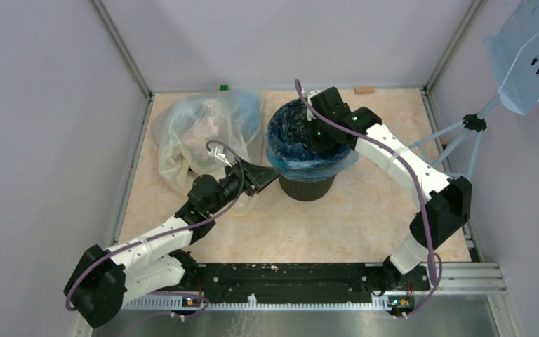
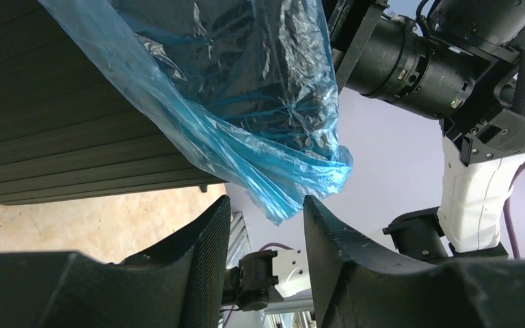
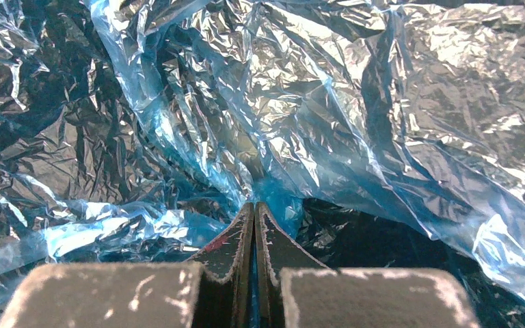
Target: Put the trash bags into the trash bin
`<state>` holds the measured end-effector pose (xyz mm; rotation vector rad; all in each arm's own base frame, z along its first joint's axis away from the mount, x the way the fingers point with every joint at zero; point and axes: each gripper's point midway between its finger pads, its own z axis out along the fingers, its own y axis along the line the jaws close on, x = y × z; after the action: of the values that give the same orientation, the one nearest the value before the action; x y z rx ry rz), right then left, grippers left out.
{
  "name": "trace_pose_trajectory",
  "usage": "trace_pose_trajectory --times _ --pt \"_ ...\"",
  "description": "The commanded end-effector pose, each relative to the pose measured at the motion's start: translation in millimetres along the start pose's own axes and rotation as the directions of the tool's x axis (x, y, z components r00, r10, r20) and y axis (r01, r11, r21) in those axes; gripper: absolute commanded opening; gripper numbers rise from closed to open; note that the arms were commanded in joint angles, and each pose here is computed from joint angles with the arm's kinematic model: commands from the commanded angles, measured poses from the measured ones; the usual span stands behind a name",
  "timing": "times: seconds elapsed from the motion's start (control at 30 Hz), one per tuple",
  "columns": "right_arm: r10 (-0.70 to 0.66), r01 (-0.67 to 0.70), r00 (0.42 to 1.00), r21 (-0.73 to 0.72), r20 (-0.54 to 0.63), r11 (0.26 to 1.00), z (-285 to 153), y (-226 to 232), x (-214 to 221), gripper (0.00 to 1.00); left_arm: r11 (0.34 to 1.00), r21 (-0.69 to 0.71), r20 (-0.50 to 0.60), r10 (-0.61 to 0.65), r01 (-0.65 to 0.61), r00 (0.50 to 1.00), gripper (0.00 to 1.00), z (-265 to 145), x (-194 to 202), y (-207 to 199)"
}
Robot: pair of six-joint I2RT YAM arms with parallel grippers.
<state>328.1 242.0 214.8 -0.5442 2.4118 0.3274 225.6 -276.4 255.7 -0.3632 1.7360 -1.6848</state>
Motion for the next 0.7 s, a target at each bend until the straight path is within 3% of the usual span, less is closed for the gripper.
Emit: trace_pose_trajectory --times 0.0,0.23,0.43,0.67 --pt "-0.024 0.025 0.999 -0.03 0.036 0.999 4.4 10.6 -13.2 0.0 0.996 0.083 0.045 0.018 -0.022 0.999 0.47 5.5 -8.5 -18.3" --pt "-0.044 0.044 0.999 -0.027 -0.01 0.999 22.0 10.6 -1.4 0.0 0.994 0.061 0.024 0.093 -0.094 0.995 0.41 21.4 -7.2 -9.6" --pt "-0.047 0.046 0.995 -0.006 -0.088 0.999 49.1 5.8 19.1 0.0 0.994 0.034 0.0 0.102 -0.102 0.995 0.13 22.2 -0.2 9.2" --pt "-0.036 0.037 0.983 0.001 -0.179 0.999 73.6 3.8 43.6 0.0 0.991 -0.051 -0.032 0.121 -0.122 0.992 0.0 15.9 8.7 41.0"
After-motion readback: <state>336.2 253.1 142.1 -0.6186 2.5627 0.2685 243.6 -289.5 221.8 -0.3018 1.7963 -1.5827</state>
